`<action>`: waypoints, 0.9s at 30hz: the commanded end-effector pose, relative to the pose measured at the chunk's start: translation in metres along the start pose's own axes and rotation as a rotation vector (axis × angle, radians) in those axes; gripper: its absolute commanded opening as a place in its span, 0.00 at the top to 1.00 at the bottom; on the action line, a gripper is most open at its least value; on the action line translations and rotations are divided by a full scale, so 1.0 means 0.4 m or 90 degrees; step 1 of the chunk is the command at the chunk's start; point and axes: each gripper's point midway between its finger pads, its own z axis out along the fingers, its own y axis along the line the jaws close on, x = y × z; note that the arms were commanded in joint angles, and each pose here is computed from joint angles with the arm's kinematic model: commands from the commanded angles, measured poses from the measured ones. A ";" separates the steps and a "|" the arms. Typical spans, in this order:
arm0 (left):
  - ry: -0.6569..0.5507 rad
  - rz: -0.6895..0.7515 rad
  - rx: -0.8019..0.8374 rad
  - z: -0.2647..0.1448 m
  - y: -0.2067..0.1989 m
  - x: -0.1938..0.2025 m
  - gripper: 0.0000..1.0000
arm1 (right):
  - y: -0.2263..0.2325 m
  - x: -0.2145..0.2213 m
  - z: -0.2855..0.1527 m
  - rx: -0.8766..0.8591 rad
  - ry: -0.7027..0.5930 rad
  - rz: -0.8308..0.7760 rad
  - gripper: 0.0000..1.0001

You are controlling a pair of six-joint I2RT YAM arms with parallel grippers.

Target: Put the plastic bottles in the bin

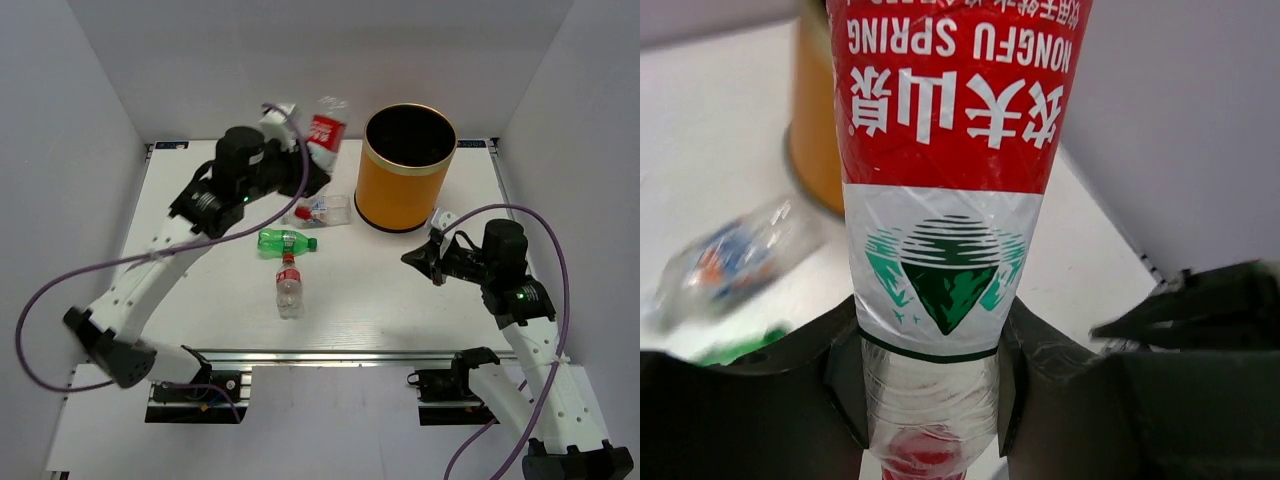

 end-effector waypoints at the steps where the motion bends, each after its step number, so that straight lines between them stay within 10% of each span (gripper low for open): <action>1: -0.043 0.107 0.219 0.089 -0.160 -0.071 1.00 | 0.061 0.032 0.000 -0.095 0.003 -0.051 1.00; 13: -0.337 0.146 0.292 0.266 -0.227 -0.312 1.00 | 0.053 0.083 -0.003 -0.079 0.033 -0.119 1.00; 27: -0.399 0.066 0.313 0.548 -0.230 -0.318 0.90 | 0.014 0.123 0.019 -0.028 0.081 -0.133 0.98</action>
